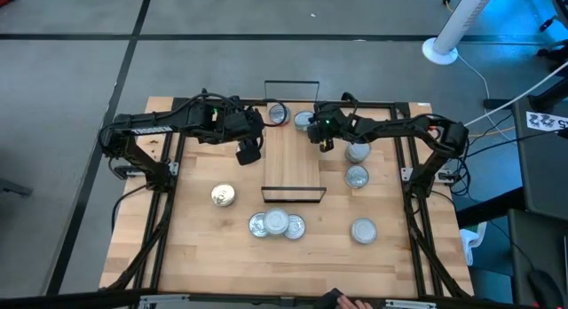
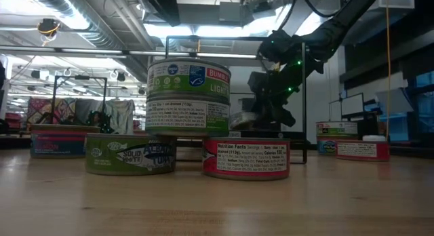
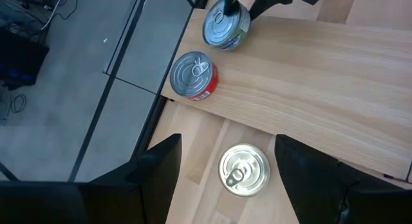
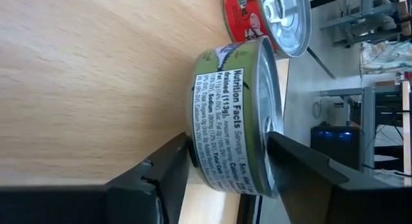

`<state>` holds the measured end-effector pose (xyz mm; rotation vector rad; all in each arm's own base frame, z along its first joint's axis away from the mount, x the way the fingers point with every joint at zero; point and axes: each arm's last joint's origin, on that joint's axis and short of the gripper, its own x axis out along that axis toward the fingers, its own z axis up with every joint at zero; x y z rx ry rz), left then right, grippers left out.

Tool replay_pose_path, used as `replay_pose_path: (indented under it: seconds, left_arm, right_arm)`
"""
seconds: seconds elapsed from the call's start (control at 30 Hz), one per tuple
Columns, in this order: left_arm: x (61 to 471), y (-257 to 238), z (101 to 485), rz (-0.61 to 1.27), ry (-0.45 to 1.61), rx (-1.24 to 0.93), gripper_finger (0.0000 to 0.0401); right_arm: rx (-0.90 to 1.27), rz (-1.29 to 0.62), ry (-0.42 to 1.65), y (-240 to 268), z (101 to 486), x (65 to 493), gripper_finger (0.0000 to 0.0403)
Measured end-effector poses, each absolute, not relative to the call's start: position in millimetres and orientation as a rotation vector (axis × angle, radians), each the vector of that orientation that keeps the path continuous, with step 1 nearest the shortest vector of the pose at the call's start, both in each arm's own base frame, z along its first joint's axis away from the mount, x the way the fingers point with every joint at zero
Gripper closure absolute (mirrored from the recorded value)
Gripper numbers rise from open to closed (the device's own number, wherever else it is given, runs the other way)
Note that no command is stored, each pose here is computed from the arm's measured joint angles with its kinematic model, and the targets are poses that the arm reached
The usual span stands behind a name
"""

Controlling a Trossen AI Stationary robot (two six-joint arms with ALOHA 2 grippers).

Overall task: Stack canned seafood by type on shelf
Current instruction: Put the green tuna can on the shelf

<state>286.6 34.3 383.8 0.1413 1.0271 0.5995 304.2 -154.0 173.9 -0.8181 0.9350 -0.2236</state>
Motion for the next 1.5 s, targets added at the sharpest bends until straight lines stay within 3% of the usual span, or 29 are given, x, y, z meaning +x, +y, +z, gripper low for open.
replay_pose_path:
  seconds: [0.57,1.1,1.5]
  left_arm:
    - [287,34,384,0.599,1.026,0.141,0.0155]
    - [285,23,386,0.556,1.025,0.173,0.0155]
    - [267,10,399,0.549,0.970,0.125,0.0155]
  right_arm:
    - [-0.832,-0.313,0.974,-156,175,303,0.0109]
    - [-0.882,-0.544,1.138,-160,181,295,0.0109]
    - [-0.820,-0.644,1.004,-144,247,261,0.0110]
